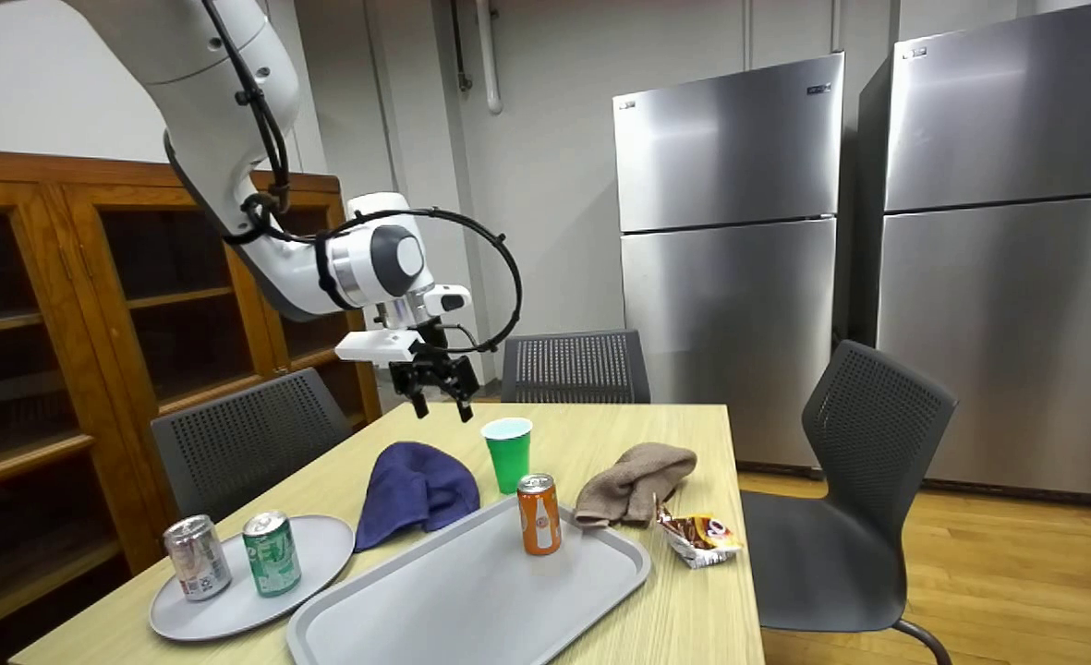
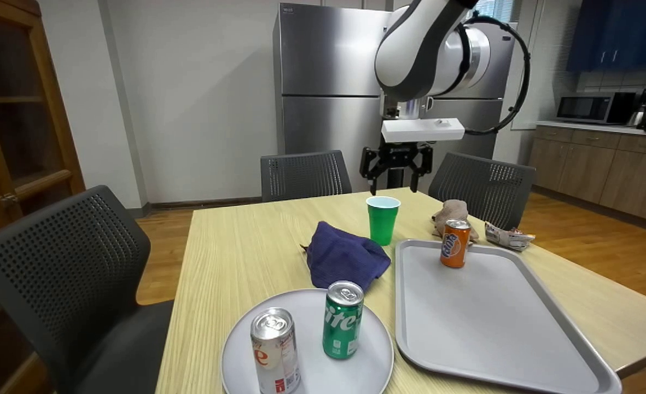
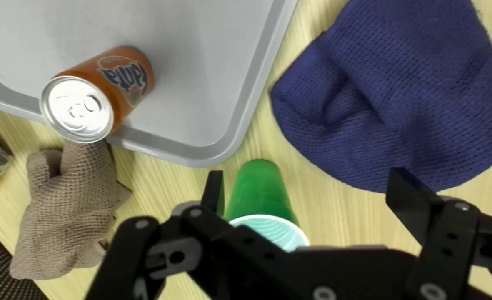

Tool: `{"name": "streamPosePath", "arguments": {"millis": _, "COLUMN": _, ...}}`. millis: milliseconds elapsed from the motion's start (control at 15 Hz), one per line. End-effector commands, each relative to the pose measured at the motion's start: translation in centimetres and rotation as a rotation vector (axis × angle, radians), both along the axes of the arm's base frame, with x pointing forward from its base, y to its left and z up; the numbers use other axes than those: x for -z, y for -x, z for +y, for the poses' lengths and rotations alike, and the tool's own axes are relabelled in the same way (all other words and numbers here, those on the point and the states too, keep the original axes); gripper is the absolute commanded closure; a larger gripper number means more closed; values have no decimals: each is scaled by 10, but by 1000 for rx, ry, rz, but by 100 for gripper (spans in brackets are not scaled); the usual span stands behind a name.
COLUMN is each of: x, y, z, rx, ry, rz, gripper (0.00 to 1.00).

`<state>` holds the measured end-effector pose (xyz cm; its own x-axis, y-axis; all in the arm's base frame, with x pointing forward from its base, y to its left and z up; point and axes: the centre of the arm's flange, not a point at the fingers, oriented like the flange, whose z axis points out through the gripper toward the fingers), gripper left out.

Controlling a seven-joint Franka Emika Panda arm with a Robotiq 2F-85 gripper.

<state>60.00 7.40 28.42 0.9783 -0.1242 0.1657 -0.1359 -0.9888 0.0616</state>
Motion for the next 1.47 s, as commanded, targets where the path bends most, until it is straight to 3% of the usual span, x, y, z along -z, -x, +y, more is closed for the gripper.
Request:
{"name": "streamPosePath", "arguments": {"millis": 0, "x": -15, "y": 26, "z": 46, "rx": -101, "ry": 1, "rz": -3, "gripper": 0}}
{"name": "streamPosePath", "arguments": {"millis": 733, "x": -6, "y": 89, "z": 187, "rx": -382, "ry": -19, "rz": 72, "gripper": 0}}
{"name": "streamPosePath", "arguments": {"millis": 1000, "x": 8, "y": 109, "z": 208, "rx": -445, "ry": 4, "rz": 131, "gripper": 0}}
{"name": "streamPosePath", "arguments": {"millis": 1400, "x": 33, "y": 125, "z": 207, "rx": -481, "ry": 28, "rz": 223, "gripper": 0}}
